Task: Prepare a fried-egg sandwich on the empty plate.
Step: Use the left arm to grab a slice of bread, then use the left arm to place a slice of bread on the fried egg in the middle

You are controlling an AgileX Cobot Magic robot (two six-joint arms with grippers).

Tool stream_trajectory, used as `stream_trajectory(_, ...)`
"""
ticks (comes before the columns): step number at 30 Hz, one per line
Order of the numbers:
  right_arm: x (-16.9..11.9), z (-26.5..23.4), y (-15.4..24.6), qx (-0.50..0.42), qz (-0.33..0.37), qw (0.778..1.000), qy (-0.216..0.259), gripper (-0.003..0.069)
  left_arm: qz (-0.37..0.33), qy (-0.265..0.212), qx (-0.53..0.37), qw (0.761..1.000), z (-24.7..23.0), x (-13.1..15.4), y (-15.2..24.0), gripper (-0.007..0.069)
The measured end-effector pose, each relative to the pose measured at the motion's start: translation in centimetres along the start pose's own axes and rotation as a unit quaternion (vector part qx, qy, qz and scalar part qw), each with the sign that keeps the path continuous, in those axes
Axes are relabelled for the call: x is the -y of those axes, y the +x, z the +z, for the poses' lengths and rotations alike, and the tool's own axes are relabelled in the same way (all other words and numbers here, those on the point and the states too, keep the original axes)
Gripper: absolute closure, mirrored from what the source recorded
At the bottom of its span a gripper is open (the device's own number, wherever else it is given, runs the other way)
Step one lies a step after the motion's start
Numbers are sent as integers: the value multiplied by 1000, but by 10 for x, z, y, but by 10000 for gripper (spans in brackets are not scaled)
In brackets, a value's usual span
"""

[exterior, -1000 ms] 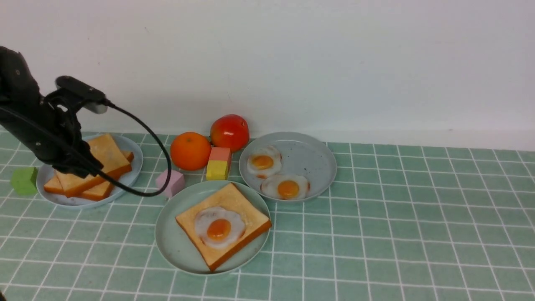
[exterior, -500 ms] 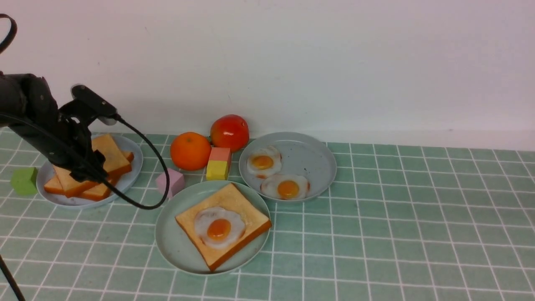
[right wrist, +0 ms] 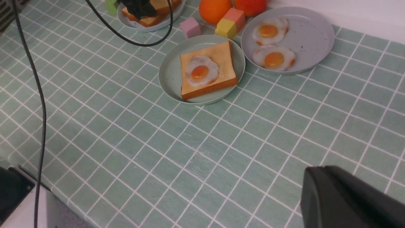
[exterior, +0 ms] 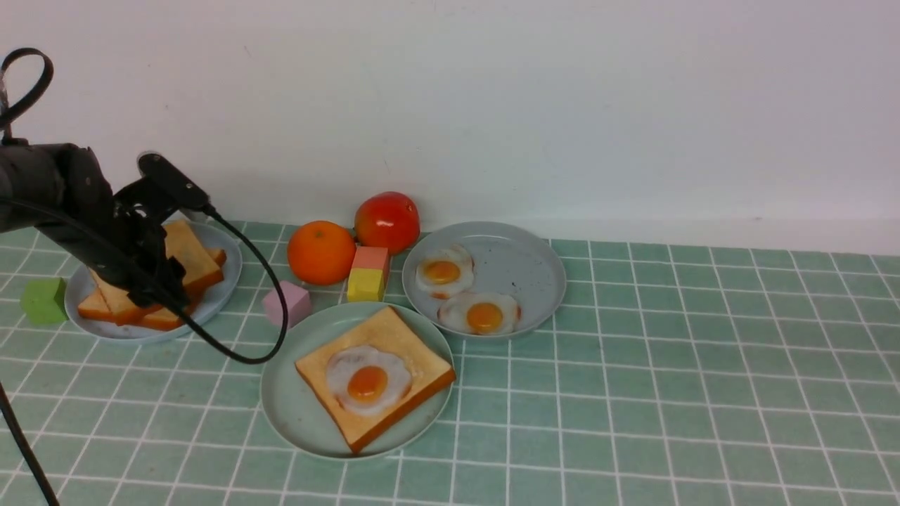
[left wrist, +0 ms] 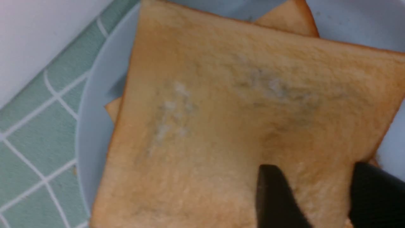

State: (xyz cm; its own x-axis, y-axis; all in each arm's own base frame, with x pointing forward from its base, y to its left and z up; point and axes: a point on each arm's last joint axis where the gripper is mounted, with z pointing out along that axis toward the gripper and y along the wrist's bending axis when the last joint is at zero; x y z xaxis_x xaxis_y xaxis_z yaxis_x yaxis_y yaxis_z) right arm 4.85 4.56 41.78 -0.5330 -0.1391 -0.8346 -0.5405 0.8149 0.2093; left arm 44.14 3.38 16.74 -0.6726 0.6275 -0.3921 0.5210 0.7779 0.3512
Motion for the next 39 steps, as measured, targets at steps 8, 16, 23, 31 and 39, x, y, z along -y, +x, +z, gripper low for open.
stream_trajectory(8, -1, 0, 1, -6, 3, 1000, -6, 643, -28, 17, -14, 999, -11, 1, 0, 638)
stream_trajectory(16, -1, 0, 2, -12, -7, 1000, -6, 640, -38, 23, -6, 999, -56, 11, -17, 638)
stream_trajectory(23, 0, 0, 3, -18, -25, 1000, 0, 638, -37, 42, 8, 998, -111, 58, -55, 638)
stream_trajectory(31, 0, -1, 5, -26, -52, 998, 1, 634, 13, 110, 16, 994, -157, 182, -67, 638)
stream_trajectory(39, 0, -1, 5, -28, -54, 998, 1, 627, 65, 104, 34, 992, -142, 236, -80, 638)
